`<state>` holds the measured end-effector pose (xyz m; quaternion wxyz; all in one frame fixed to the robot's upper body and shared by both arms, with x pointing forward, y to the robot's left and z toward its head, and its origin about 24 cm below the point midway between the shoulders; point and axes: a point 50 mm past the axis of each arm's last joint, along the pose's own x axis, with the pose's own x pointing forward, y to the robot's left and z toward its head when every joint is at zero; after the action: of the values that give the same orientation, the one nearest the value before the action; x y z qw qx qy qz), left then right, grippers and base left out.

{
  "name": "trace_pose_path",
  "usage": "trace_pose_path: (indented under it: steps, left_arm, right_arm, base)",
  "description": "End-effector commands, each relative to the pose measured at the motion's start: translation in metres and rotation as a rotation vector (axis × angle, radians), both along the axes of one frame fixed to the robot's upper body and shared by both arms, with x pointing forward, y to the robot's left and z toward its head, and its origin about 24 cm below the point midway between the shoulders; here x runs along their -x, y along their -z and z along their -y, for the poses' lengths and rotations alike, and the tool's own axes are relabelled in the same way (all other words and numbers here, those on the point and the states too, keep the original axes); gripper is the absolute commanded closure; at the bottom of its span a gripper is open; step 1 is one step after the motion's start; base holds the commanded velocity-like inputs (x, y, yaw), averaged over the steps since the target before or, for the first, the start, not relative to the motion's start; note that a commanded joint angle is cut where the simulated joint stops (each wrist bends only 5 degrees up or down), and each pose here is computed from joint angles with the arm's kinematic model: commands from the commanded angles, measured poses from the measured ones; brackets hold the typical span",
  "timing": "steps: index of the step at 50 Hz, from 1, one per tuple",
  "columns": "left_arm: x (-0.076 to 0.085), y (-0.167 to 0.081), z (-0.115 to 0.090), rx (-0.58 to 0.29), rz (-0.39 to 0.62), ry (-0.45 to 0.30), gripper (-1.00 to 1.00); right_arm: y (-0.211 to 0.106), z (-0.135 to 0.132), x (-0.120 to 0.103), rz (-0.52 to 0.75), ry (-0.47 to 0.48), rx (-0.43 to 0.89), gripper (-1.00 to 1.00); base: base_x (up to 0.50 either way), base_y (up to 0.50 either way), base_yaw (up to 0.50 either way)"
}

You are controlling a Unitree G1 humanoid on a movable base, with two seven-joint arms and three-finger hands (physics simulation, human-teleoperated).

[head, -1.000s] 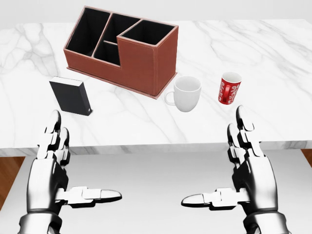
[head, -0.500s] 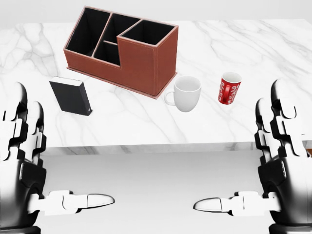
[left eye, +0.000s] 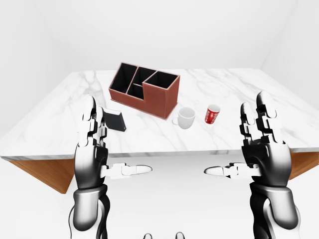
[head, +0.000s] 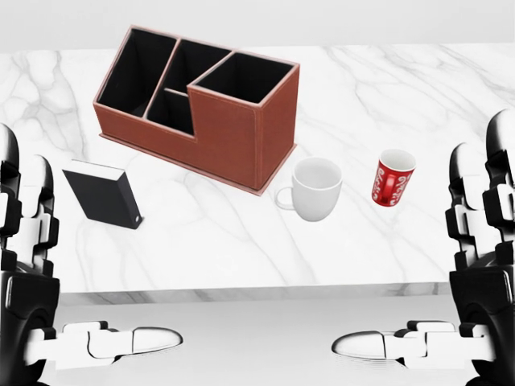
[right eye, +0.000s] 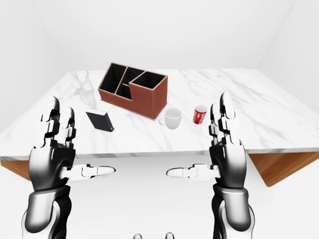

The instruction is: Pick up the red mug and place it to the right of the caddy.

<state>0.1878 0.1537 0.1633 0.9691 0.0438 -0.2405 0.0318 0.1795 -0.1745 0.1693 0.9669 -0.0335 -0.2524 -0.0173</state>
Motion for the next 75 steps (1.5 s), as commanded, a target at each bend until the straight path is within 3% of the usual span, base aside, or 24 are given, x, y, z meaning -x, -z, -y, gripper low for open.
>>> trace_pose_path:
  steps: [1,67,75]
  left_arm:
    - [-0.0114,0.0128,0.0009,0.009,-0.058,-0.001,-1.00]
    - [-0.0100,0.0096,0.0002,0.011,-0.042,-0.002,-1.00]
    - [-0.0082,0.0073,-0.0005,0.012,-0.032,-0.002,-1.00]
  right_arm:
    - [0.0117,-0.0014,-0.0091,-0.053,-0.008,-0.016,-1.00]
    - [0.0130,-0.0023,-0.0081,-0.061,-0.009,-0.018,-1.00]
    - [0.0117,-0.0020,-0.0062,-0.054,-0.009,-0.029,-1.00]
  base:
    - [0.50,0.00,0.00]
    - [0.50,0.00,0.00]
    - [0.05,0.00,0.00]
